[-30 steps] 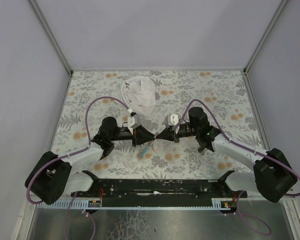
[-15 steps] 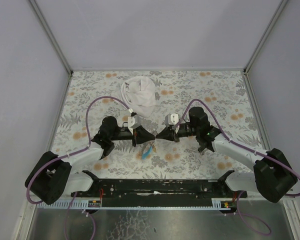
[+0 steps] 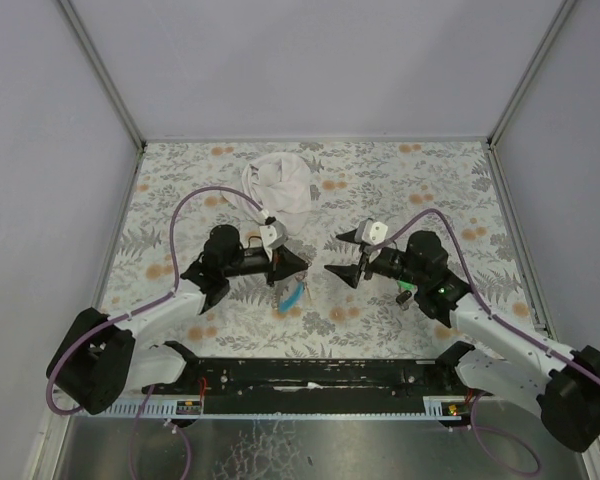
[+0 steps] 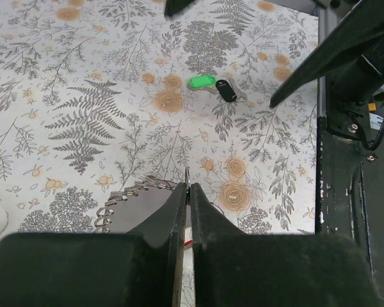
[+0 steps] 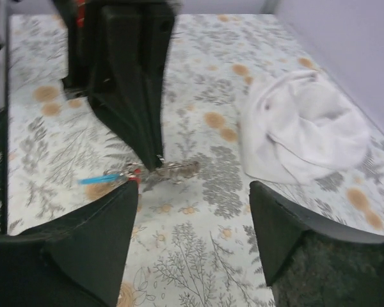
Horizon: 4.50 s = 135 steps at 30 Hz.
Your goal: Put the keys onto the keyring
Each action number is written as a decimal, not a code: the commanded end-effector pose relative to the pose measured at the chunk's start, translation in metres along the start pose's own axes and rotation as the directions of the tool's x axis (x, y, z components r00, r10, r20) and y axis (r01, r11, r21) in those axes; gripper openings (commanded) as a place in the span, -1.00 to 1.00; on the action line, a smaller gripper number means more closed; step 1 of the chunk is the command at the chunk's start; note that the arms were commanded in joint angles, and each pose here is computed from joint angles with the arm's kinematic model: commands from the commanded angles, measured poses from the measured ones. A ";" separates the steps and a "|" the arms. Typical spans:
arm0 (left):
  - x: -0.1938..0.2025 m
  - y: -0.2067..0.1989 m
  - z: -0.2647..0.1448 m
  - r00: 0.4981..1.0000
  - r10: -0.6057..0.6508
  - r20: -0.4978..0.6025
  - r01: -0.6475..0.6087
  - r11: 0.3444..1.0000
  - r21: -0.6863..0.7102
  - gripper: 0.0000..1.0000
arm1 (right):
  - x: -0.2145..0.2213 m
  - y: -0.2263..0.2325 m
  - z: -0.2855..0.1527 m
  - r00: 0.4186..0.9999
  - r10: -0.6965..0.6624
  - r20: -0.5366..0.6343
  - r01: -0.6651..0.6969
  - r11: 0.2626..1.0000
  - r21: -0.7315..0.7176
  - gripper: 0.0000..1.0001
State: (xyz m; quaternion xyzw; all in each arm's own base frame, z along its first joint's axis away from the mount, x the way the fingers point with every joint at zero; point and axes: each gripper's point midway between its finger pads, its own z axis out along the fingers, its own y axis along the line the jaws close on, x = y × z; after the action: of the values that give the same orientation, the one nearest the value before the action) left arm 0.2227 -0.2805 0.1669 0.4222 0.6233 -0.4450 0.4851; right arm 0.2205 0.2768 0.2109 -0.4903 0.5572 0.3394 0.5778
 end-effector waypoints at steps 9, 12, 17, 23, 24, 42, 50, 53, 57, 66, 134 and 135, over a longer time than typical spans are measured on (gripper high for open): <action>-0.004 0.008 0.007 0.998 0.036 -0.053 -0.039 0.998 -0.043 -1.00 | 0.012 -0.085 -0.063 0.915 0.401 0.038 -0.323 0.675 0.663 0.98; -0.002 0.008 0.009 0.998 0.029 -0.060 -0.031 0.999 -0.038 -1.00 | 0.028 -0.083 -0.075 0.866 0.500 0.004 -0.347 0.596 0.724 0.98; -0.001 0.007 0.010 0.997 0.027 -0.068 -0.029 0.999 -0.032 -1.00 | 0.060 -0.079 -0.098 0.747 0.665 -0.006 -0.352 0.404 0.844 0.98; -0.001 0.006 0.010 0.997 0.034 -0.068 -0.036 0.999 -0.035 -1.00 | 0.094 -0.060 -0.120 0.622 0.783 -0.021 -0.306 0.268 0.914 0.98; 0.000 0.006 0.010 0.997 0.033 -0.070 -0.036 0.999 -0.034 -1.00 | 0.100 -0.057 -0.126 0.600 0.799 -0.025 -0.287 0.245 0.926 1.00; 0.002 0.006 0.011 0.997 0.030 -0.074 -0.033 0.999 -0.031 -1.00 | 0.191 0.002 -0.163 0.292 0.956 -0.035 -0.125 0.075 0.989 0.30; 0.005 0.006 0.012 0.997 0.026 -0.079 -0.028 0.999 -0.031 -1.00 | 0.206 0.002 -0.157 0.278 0.958 -0.071 -0.126 0.109 0.986 -0.02; 0.005 0.006 0.012 0.996 0.027 -0.080 -0.029 0.999 -0.031 -1.00 | 0.208 0.002 -0.155 0.277 0.957 -0.089 -0.126 0.127 0.984 -0.11; 0.004 0.005 0.012 0.997 0.034 -0.074 -0.036 0.999 -0.033 -1.00 | 0.213 0.005 -0.159 0.261 0.959 -0.107 -0.100 0.137 0.986 -0.21; 0.003 0.004 0.012 0.997 0.037 -0.072 -0.039 0.999 -0.029 -1.00 | 0.219 0.008 -0.162 0.244 0.963 -0.115 -0.081 0.138 0.987 -0.49; 0.006 0.004 0.012 0.996 0.047 -0.073 -0.050 0.998 -0.036 -1.00 | 0.155 -0.013 -0.036 0.709 0.647 -0.281 -0.349 0.668 0.658 -0.35; 0.006 0.004 0.013 0.996 0.048 -0.073 -0.050 0.998 -0.037 -1.00 | 0.157 -0.012 -0.037 0.714 0.643 -0.277 -0.346 0.669 0.658 -0.34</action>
State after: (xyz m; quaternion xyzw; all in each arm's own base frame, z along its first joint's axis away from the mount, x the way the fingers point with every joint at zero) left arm 0.2265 -0.2856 0.1448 0.4360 0.6604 -0.4026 0.4601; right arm 0.2215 0.1909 0.0360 -0.1898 0.9176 0.1265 0.3255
